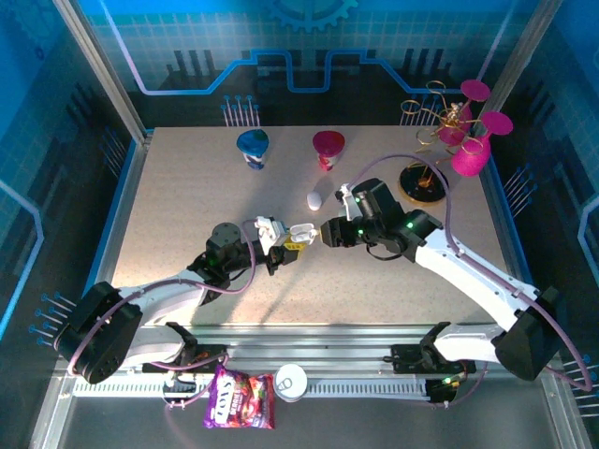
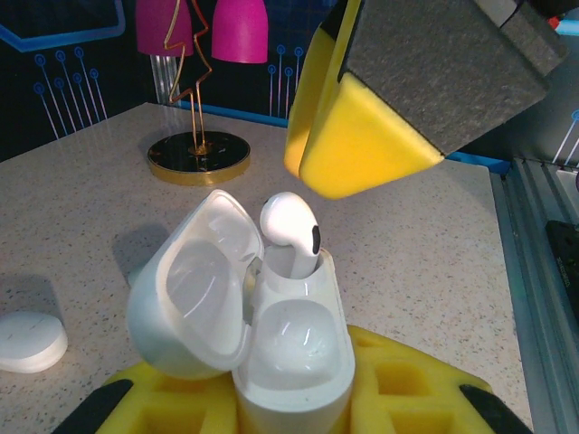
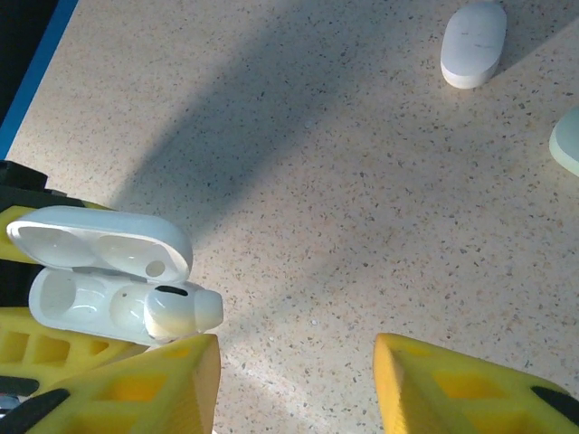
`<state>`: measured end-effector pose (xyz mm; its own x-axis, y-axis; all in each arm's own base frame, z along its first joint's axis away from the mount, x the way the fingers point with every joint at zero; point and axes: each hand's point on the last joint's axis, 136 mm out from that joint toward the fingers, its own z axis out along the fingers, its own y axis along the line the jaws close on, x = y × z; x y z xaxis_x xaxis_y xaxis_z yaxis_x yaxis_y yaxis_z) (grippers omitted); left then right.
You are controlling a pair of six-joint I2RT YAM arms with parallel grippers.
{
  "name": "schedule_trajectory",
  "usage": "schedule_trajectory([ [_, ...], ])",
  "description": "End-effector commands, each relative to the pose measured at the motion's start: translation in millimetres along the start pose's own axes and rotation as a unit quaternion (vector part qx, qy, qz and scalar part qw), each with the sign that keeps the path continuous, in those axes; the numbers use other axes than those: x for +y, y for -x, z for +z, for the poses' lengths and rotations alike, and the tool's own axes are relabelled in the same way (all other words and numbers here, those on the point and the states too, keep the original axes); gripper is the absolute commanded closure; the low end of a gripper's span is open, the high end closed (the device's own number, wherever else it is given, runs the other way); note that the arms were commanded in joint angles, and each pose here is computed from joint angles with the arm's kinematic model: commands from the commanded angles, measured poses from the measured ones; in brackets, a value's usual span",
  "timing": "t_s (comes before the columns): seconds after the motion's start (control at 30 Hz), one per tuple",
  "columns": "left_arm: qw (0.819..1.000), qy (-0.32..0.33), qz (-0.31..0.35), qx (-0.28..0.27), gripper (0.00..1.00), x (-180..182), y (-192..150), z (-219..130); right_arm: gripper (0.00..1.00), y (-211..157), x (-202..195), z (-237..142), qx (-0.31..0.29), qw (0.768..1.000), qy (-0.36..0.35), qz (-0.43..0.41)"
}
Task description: Insert wireless bluetooth earbuds into charging case
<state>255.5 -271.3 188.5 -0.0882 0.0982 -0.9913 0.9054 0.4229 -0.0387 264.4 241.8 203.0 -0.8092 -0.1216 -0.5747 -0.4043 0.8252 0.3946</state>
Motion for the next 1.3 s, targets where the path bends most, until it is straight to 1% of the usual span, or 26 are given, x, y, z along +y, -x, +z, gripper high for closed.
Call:
schedule_trajectory([
  [0.0, 1.000, -0.007, 0.010, -0.020, 1.00, -4, 10, -4, 0.53, 1, -5, 6, 0.005, 1.000, -0.004, 0.012],
  [0.13, 1.000, -0.011, 0.008, -0.021, 1.00, -6, 11, -5, 0.53, 7, 5, 9, 0.002, 1.000, 0.020, 0.007],
  [0.3, 1.000, -0.014, 0.008, -0.023, 1.00, -7, 12, -5, 0.53, 17, 16, 5, -0.018, 0.999, 0.046, -0.001],
  [0.6, 1.000, -0.014, 0.009, -0.027, 1.00, -8, 14, -6, 0.52, 15, 26, 12, -0.007, 0.997, 0.076, -0.009],
  [0.7, 0.999, -0.011, 0.010, -0.031, 1.00, -7, 17, -7, 0.51, 12, 27, 12, 0.003, 0.997, 0.079, -0.015],
  [0.77, 0.999, -0.007, 0.010, -0.032, 1.00, -6, 17, -8, 0.51, 12, 24, 10, 0.003, 0.998, 0.068, -0.016],
  [0.87, 0.999, -0.006, 0.010, -0.032, 1.00, -6, 18, -8, 0.50, 17, 16, 0, -0.019, 0.999, 0.040, -0.019],
  [0.97, 1.000, -0.003, 0.009, -0.029, 1.00, -5, 16, -8, 0.47, 25, 11, -14, -0.048, 0.998, 0.021, -0.022],
  [1.1, 1.000, -0.002, 0.008, -0.026, 1.00, -3, 14, -6, 0.43, 31, 21, -24, -0.066, 0.996, 0.039, -0.036],
  [1.17, 1.000, -0.003, 0.006, -0.025, 1.00, -3, 14, -5, 0.41, 31, 30, -24, -0.063, 0.996, 0.057, -0.040],
  [1.27, 1.000, -0.004, 0.005, -0.023, 1.00, -2, 13, -4, 0.41, 31, 44, -19, -0.051, 0.995, 0.069, -0.050],
])
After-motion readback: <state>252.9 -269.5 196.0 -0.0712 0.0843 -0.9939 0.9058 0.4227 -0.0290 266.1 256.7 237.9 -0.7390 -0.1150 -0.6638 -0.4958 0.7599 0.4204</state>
